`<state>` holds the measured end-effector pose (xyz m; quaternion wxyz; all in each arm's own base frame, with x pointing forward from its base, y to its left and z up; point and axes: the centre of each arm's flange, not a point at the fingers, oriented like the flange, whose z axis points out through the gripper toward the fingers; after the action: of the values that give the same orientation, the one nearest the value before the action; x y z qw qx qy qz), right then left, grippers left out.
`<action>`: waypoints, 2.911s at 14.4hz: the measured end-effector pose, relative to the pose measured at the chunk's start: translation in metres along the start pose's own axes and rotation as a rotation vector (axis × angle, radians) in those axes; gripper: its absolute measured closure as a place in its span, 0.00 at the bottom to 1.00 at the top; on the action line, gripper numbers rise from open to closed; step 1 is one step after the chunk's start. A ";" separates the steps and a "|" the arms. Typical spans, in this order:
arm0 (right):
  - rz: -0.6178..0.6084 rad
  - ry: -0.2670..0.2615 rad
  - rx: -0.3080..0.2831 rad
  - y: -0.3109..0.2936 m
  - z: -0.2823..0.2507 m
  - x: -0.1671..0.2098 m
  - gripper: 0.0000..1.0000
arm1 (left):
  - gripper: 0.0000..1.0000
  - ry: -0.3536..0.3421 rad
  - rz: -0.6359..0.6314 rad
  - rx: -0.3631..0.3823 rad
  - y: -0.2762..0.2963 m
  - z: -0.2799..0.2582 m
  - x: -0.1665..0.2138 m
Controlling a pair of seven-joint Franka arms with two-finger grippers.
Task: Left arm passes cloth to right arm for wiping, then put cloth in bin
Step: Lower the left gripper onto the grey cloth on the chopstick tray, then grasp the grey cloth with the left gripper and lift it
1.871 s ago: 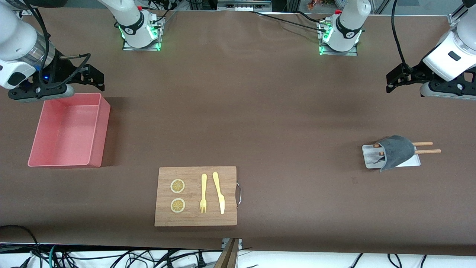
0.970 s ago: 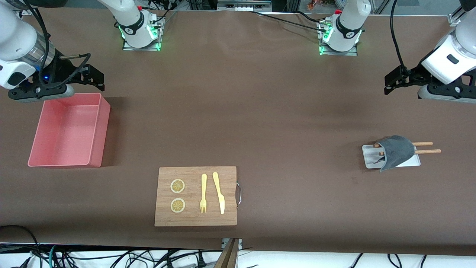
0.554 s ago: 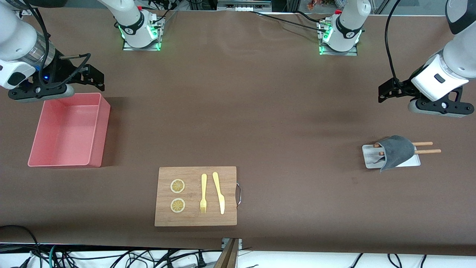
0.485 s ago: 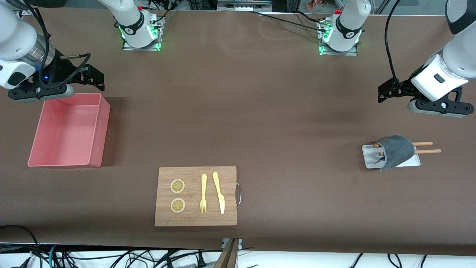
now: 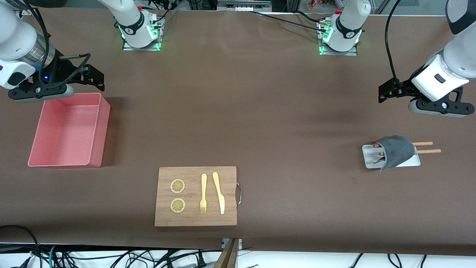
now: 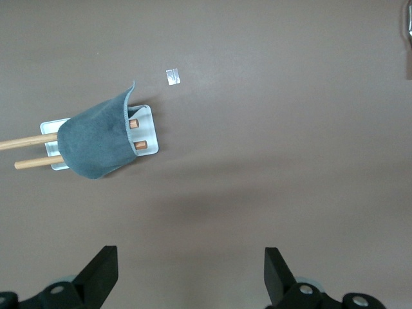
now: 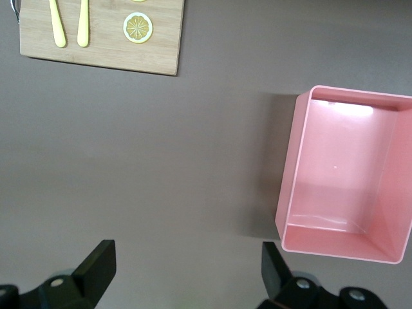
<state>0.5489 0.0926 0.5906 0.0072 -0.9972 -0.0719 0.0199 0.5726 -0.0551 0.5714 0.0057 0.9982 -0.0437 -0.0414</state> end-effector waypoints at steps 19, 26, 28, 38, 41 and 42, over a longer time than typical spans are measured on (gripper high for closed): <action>0.008 -0.002 0.000 0.006 0.001 0.000 0.00 | 0.00 -0.092 0.185 0.385 -0.018 0.257 0.157; 0.008 -0.002 0.000 0.006 0.001 0.000 0.00 | 0.00 -0.206 0.258 0.431 -0.017 0.320 0.153; 0.008 -0.002 0.000 0.006 0.001 0.000 0.00 | 0.00 -0.216 0.283 0.428 -0.021 0.321 0.153; 0.007 -0.002 0.000 0.006 0.001 0.000 0.00 | 0.08 -0.298 0.408 0.563 -0.024 0.334 0.147; 0.006 -0.002 0.000 0.006 0.001 0.000 0.00 | 0.23 -0.336 0.481 0.636 -0.014 0.341 0.146; 0.006 -0.002 0.000 0.006 0.001 0.000 0.00 | 0.35 -0.345 0.493 0.647 -0.011 0.342 0.145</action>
<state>0.5498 0.0872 0.5899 0.0072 -0.9974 -0.0687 0.0211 0.6895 -0.0600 0.2189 -0.3046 0.8869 -0.2915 -0.1890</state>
